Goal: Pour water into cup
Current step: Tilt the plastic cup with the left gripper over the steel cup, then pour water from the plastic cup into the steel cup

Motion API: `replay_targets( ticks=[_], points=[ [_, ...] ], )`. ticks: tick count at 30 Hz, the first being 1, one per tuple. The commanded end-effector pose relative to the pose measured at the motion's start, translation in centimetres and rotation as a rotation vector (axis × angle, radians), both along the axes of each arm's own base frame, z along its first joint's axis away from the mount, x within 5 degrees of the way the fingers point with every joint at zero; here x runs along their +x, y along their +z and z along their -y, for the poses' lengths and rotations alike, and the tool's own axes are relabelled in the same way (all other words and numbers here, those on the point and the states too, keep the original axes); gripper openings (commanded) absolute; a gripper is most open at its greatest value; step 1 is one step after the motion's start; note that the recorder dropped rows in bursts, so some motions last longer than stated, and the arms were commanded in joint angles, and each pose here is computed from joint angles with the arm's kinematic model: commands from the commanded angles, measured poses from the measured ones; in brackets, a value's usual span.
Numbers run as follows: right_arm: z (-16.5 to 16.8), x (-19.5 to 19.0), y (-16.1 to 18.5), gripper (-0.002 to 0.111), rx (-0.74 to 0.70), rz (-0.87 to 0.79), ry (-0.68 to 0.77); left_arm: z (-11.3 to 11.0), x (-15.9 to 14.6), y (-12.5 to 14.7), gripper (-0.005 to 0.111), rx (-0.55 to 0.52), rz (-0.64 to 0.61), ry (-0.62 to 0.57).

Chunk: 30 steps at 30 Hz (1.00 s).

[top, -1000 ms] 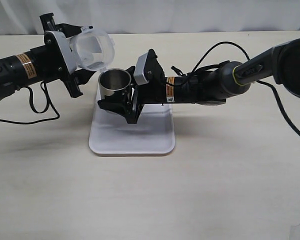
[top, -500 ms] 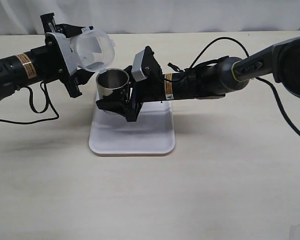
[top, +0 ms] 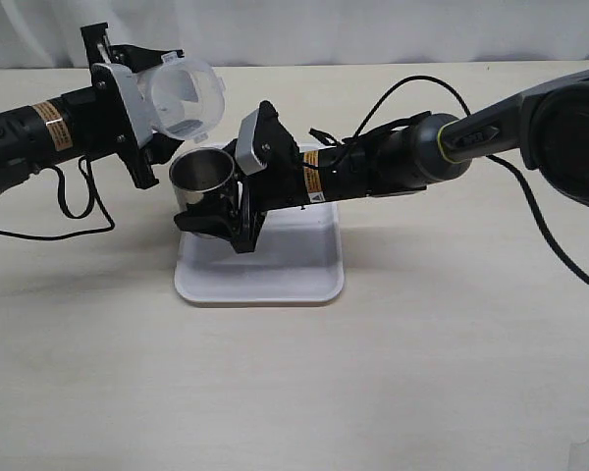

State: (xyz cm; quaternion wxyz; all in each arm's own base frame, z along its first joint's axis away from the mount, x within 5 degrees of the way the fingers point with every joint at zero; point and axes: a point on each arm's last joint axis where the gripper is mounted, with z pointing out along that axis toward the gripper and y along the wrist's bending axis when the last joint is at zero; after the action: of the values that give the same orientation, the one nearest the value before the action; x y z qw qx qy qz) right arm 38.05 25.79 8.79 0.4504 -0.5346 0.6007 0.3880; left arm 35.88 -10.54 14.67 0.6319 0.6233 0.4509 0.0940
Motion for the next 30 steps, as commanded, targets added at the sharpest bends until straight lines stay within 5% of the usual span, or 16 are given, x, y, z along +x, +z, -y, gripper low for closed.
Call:
replay_targets(
  ticks=[1, 30],
  points=[
    [0.4, 0.7, 0.5, 0.004, 0.008, 0.005, -0.046, 0.1, 0.2, 0.4, 0.0, -0.023, 0.027, -0.002],
    [0.4, 0.4, 1.5, 0.004, 0.009, 0.015, -0.01, 0.1, 0.2, 0.2, 0.0, 0.101, 0.106, -0.035]
  ],
)
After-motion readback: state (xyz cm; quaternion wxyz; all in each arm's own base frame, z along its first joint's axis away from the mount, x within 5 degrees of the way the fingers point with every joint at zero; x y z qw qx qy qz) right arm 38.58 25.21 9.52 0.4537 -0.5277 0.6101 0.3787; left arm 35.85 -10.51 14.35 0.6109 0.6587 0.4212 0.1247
